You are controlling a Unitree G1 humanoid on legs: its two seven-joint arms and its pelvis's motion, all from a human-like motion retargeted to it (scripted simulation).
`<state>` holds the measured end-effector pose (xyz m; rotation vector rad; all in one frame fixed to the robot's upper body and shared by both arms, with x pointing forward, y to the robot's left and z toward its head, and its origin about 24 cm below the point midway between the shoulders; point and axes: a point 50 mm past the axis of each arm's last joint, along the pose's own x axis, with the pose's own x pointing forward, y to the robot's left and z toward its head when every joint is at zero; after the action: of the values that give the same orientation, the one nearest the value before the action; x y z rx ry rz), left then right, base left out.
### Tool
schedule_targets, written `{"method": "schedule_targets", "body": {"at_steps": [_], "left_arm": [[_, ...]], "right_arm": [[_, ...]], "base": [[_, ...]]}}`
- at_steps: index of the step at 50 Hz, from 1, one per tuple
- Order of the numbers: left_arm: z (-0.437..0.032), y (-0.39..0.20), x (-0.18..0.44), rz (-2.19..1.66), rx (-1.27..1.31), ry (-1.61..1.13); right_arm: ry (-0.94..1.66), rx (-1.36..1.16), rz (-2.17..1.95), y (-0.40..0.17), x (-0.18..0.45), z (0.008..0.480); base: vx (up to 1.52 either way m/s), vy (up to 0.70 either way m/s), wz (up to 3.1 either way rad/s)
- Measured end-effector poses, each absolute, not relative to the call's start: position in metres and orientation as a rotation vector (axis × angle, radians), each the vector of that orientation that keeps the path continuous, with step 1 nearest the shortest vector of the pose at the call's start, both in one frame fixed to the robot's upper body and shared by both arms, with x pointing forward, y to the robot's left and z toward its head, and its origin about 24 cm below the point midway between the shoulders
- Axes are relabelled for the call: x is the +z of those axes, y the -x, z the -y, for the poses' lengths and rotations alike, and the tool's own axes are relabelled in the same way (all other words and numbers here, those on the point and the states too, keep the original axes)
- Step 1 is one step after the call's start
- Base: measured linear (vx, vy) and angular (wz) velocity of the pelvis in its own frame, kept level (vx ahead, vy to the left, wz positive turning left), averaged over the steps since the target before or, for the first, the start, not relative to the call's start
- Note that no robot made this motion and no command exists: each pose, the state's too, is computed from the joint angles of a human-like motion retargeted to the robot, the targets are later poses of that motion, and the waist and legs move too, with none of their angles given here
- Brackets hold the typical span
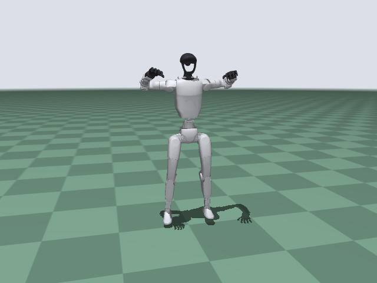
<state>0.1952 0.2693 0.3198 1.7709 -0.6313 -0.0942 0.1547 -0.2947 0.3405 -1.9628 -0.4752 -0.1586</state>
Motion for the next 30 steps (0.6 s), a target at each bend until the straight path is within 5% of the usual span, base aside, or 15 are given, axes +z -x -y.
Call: {"method": "schedule_targets", "body": {"at_steps": [30], "left_arm": [[-0.268,-0.183,0.327,0.648,-0.072,-1.797]], "right_arm": [[1.933,-0.118,0.511,-0.163,0.339,0.287]], "base": [[0.00,0.00,0.00]]}}
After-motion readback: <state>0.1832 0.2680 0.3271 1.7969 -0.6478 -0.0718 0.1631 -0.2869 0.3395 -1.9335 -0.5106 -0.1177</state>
